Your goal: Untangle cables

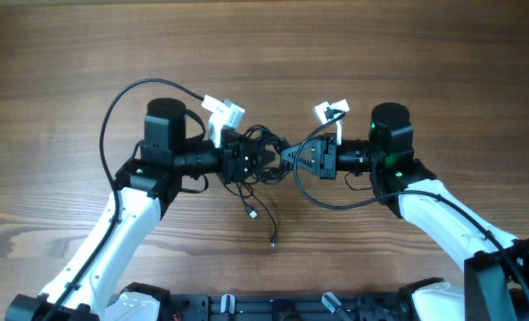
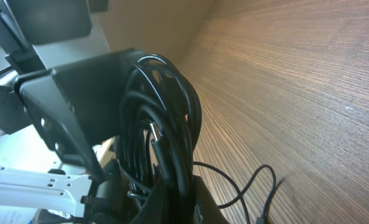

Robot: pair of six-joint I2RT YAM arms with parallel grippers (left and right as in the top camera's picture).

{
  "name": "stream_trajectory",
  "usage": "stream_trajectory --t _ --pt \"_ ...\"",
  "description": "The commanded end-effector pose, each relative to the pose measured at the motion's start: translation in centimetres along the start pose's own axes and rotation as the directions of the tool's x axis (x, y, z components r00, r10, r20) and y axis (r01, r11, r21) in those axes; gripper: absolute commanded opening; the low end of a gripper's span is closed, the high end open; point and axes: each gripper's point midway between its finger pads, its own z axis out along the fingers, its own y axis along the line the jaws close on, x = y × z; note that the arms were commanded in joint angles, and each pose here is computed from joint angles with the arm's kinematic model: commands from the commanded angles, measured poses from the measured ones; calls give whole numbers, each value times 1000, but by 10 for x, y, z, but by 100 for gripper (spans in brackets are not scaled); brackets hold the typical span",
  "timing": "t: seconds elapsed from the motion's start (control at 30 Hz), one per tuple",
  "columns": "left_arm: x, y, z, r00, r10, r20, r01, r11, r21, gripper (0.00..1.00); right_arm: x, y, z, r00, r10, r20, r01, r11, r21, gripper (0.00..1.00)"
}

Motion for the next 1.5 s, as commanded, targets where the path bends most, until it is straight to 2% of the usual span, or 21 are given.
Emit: stream_trajectory --t 0.0,0.03,0.07,0.17,0.23,0.4,0.43,0.57,0.7,0.83,0.93,0.97,1.03,1.07,1.1,1.13,1.2,1.23,1.37,1.43,1.47 --pt "7 17 5 1000 -14 -27 12 997 -82 31 3 4 1 1000 -20 -20 19 999 -29 4" --pt "6 22 5 1000 -14 -22 12 994 -111 12 4 6 1 999 -22 -29 20 999 -44 4" --pt "5 27 5 1000 -12 -15 10 990 -140 4 6 8 1 999 -26 -37 24 998 -57 4" --pt "-4 42 -1 998 -53 33 58 975 -214 4 20 -8 1 997 -25 -66 25 1000 5 5" --pt "-8 45 -4 996 -75 55 85 972 -219 10 32 -22 -1 995 -17 -96 23 997 67 4" --pt "-1 44 -3 995 -92 32 96 972 -213 37 38 -23 -1 992 -40 -116 48 997 65 4" --pt "3 44 -3 994 -104 20 106 971 -215 38 40 -17 -1 989 -75 -126 79 997 27 4" --pt "22 20 -1 997 -7 -76 2 997 -76 51 43 -11 -2 984 -113 -138 113 994 -13 4" --pt "37 15 3 990 45 -132 -53 997 -55 43 45 -6 -2 982 -122 -144 116 992 -45 4" --pt "49 8 19 975 114 -192 -128 990 -65 4 59 -6 -5 979 -94 -183 85 995 -58 4" --pt "47 22 19 976 105 -193 -136 979 -152 4 70 -30 -8 977 -15 -211 34 995 89 4" --pt "42 29 17 984 60 -169 -94 976 -198 4 72 -39 -9 977 4 -212 27 989 144 11" --pt "30 46 12 993 -91 -78 63 949 -310 4 70 -48 -11 979 35 -201 7 980 200 58" --pt "23 61 7 968 -248 31 240 886 -397 4 65 -52 -14 982 67 -175 -27 975 222 99" --pt "20 72 2 923 -362 130 381 813 -441 4 58 -54 -16 982 129 -135 -95 967 235 100" --pt "17 82 -3 826 -499 261 562 696 -447 4 50 -54 -16 977 196 -88 -171 956 238 100" --pt "12 84 -4 734 -584 347 679 617 -397 4 35 -49 -12 963 267 -29 -254 942 217 100" --pt "3 79 -1 705 -605 371 709 612 -349 4 26 -45 -6 951 309 6 -304 931 200 100" --pt "-23 49 15 759 -568 319 641 736 -217 4 12 -49 15 895 419 152 -445 857 259 94" --pt "-24 44 17 732 -607 310 672 719 -179 4 3 -43 21 890 415 188 -451 861 234 76" --pt "-24 41 18 735 -609 299 669 723 -170 4 -4 -43 21 881 421 218 -465 857 224 51"
